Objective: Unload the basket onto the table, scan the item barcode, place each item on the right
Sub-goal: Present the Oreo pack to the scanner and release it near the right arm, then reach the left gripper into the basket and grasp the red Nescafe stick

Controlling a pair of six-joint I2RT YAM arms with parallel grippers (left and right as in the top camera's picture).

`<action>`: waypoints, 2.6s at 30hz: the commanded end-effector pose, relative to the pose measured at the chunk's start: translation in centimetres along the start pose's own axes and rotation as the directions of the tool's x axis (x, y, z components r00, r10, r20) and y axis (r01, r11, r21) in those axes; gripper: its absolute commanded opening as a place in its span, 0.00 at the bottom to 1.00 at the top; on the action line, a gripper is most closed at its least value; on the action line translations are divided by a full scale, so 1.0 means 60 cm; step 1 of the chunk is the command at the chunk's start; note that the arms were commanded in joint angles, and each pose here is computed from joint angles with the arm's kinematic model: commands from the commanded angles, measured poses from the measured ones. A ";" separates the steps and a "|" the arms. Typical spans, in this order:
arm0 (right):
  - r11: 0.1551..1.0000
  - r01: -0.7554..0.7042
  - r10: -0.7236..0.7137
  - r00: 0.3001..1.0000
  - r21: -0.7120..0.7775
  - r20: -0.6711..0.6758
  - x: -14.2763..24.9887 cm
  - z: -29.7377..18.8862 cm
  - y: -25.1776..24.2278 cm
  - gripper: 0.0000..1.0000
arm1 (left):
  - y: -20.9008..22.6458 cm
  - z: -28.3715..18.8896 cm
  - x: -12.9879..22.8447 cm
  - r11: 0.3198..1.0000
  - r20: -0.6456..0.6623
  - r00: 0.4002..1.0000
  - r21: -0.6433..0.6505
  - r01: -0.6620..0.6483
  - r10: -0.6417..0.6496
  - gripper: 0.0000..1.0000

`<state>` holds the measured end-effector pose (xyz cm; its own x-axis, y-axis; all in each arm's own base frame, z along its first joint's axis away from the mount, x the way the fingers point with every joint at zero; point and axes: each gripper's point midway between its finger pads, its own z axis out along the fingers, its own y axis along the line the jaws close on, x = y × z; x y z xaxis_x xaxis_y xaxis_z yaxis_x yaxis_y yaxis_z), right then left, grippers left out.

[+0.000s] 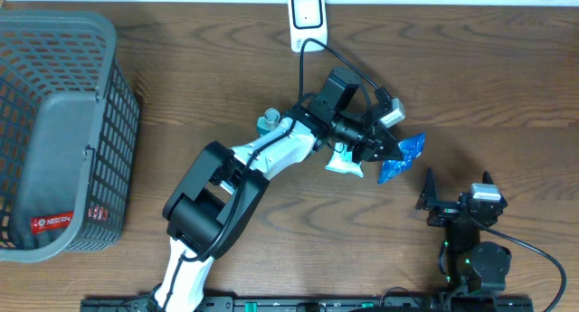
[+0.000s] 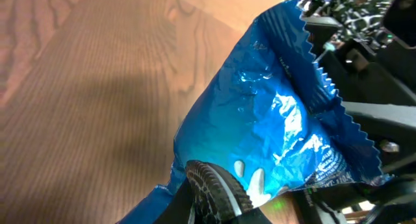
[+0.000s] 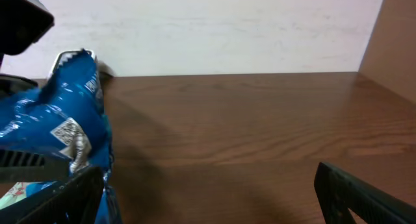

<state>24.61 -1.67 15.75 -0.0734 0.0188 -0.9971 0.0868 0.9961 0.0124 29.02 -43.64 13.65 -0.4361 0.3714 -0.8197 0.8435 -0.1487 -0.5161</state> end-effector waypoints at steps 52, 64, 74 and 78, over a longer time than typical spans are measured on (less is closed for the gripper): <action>1.000 0.011 -0.011 1.000 -0.001 0.000 0.002 0.000 0.001 0.99 | -0.286 -0.946 -0.046 -0.600 0.854 0.444 -0.210 0.772 0.271 0.98; 1.000 0.011 -0.011 1.000 -0.001 0.000 0.002 0.000 0.001 0.99 | -0.365 -0.977 0.320 -0.738 0.827 -0.190 0.559 0.379 0.529 0.98; 1.000 0.011 -0.011 1.000 -0.001 0.000 0.002 0.000 0.001 0.99 | -0.296 -0.920 0.528 -0.746 0.779 -0.290 0.621 0.239 0.556 0.93; 1.000 0.011 -0.011 1.000 -0.001 0.000 0.002 0.000 0.001 0.99 | -0.271 -0.918 0.559 -0.758 0.809 -0.263 0.586 0.287 0.526 0.93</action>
<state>24.61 -1.67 15.73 -0.0742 0.0189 -0.9971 0.0868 0.9961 0.0124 18.06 21.86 9.69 0.3401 -0.9036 -0.2606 -0.9347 -0.3553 0.0121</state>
